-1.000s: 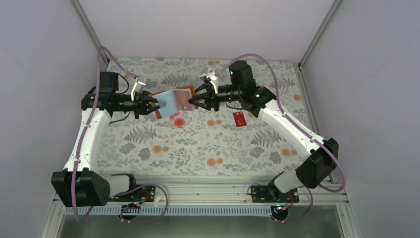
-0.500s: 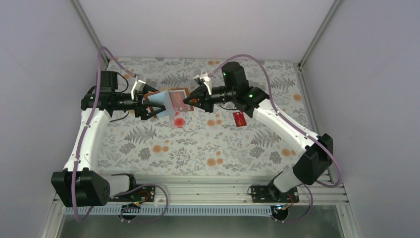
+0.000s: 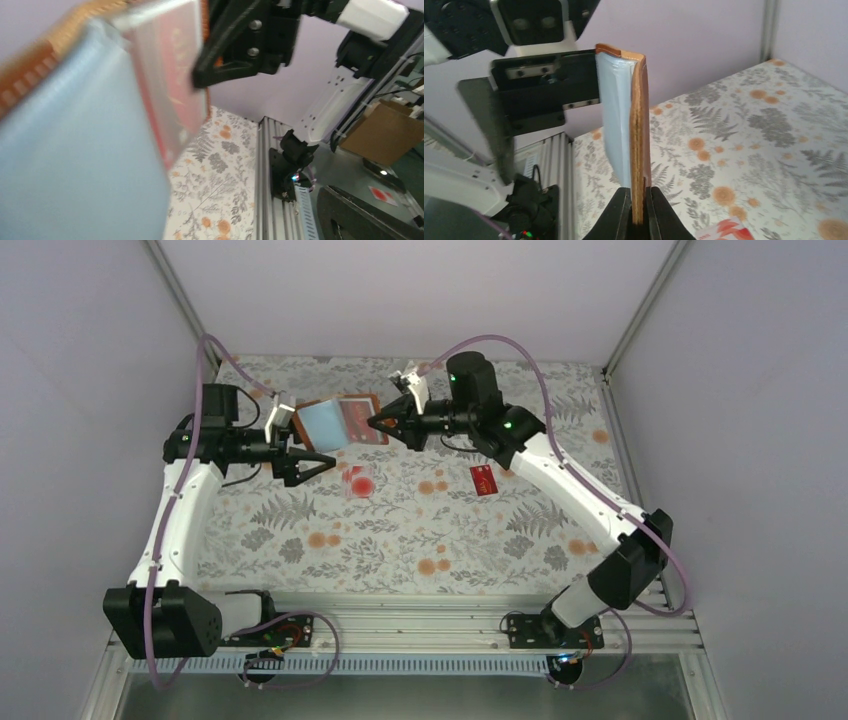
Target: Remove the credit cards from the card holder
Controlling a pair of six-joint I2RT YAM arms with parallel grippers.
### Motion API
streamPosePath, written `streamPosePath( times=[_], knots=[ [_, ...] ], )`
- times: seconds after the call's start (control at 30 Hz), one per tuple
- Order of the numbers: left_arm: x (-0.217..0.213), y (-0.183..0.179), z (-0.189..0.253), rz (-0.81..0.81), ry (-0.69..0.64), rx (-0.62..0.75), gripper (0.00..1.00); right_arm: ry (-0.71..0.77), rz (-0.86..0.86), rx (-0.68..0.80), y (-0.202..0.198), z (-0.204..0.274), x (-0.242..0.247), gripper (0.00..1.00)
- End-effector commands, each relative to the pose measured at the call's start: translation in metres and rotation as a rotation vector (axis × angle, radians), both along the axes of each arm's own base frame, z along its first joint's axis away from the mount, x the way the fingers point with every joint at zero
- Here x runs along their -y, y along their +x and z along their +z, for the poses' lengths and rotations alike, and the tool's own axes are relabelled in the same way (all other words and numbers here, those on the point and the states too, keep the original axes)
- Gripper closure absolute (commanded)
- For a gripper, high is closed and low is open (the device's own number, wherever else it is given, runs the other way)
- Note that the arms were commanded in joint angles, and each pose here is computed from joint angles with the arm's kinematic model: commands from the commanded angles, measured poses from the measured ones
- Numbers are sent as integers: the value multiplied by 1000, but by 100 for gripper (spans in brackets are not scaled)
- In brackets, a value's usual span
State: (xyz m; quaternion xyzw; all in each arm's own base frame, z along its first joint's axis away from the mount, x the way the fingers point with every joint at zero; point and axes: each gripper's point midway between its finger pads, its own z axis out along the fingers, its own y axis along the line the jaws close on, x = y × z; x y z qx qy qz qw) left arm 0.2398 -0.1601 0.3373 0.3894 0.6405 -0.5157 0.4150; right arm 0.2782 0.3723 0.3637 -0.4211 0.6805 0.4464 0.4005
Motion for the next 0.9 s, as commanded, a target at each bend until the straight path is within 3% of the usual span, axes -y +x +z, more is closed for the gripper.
streamPosePath(
  times=[0.0,0.07,0.1,0.17,0.23,0.27,0.33,0.43,0.5,0.7,0.77,0.87],
  knots=[
    [-4,19,-9,87,64,0,0,41,171,47,-35,14,-20,96],
    [-7,28,-17,134,95,-22,2,56,213,59,-44,17,-18,96],
    [-7,30,-18,141,100,-25,11,60,226,67,-47,19,-17,96],
    [-7,29,-17,137,94,-26,43,65,240,83,-52,21,-14,96],
    [-6,27,-14,125,85,-20,83,58,231,93,-52,19,-9,96],
    [-6,26,-14,121,82,-22,96,55,225,89,-51,18,-7,96],
    [-5,24,-14,109,75,-23,98,46,204,75,-45,14,-3,96],
    [-6,24,-12,116,73,-35,98,9,102,58,-26,8,9,67],
    [-9,33,-17,168,103,-55,98,23,83,78,-25,16,21,59],
    [-19,51,-29,271,172,-70,98,189,390,194,-99,53,39,33],
    [-19,51,-28,273,174,-67,98,188,434,148,-103,46,31,29],
    [-20,52,-29,286,183,-67,98,164,378,92,-92,33,11,32]
  ],
)
